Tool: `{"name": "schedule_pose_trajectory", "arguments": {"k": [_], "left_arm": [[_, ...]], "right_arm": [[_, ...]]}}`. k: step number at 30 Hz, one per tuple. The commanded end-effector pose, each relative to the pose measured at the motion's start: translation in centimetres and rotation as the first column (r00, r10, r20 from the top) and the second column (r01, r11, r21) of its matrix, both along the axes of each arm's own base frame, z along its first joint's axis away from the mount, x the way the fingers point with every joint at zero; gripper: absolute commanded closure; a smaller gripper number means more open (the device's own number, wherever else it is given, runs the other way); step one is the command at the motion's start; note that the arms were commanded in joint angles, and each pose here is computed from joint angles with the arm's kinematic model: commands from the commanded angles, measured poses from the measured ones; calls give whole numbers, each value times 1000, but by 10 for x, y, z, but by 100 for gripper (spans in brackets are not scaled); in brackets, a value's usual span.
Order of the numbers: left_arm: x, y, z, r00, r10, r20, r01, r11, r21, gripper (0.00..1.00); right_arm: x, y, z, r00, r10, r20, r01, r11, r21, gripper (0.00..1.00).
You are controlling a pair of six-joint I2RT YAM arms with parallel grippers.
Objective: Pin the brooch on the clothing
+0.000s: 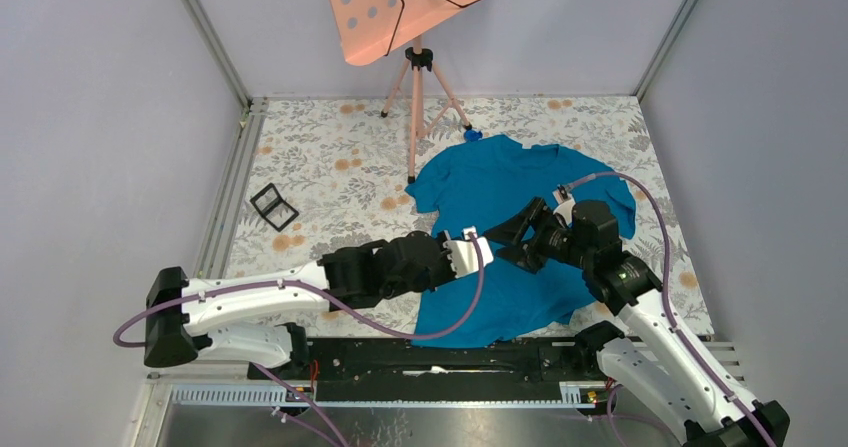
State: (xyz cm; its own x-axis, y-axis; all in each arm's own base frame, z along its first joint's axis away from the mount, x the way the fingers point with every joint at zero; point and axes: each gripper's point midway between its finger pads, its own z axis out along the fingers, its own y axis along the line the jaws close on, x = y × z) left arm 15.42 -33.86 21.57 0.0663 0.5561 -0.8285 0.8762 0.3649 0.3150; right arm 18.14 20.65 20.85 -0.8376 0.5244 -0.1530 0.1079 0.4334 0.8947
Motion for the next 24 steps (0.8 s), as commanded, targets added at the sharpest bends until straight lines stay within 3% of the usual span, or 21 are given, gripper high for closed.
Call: {"name": "schedule_pose_trajectory", "arguments": {"k": [1, 17, 24], "left_arm": [[3, -6, 9, 999, 6, 34, -4, 999, -50, 100], [19, -1, -4, 985, 164, 54, -164, 986, -17, 100], [18, 0, -5, 978, 197, 64, -196, 980, -19, 100]], "right_arm": [[14, 5, 13, 997, -69, 34, 67, 996, 56, 25], [15, 42, 2, 999, -26, -21, 27, 998, 56, 37], [14, 55, -4, 999, -6, -33, 7, 999, 36, 53]]}}
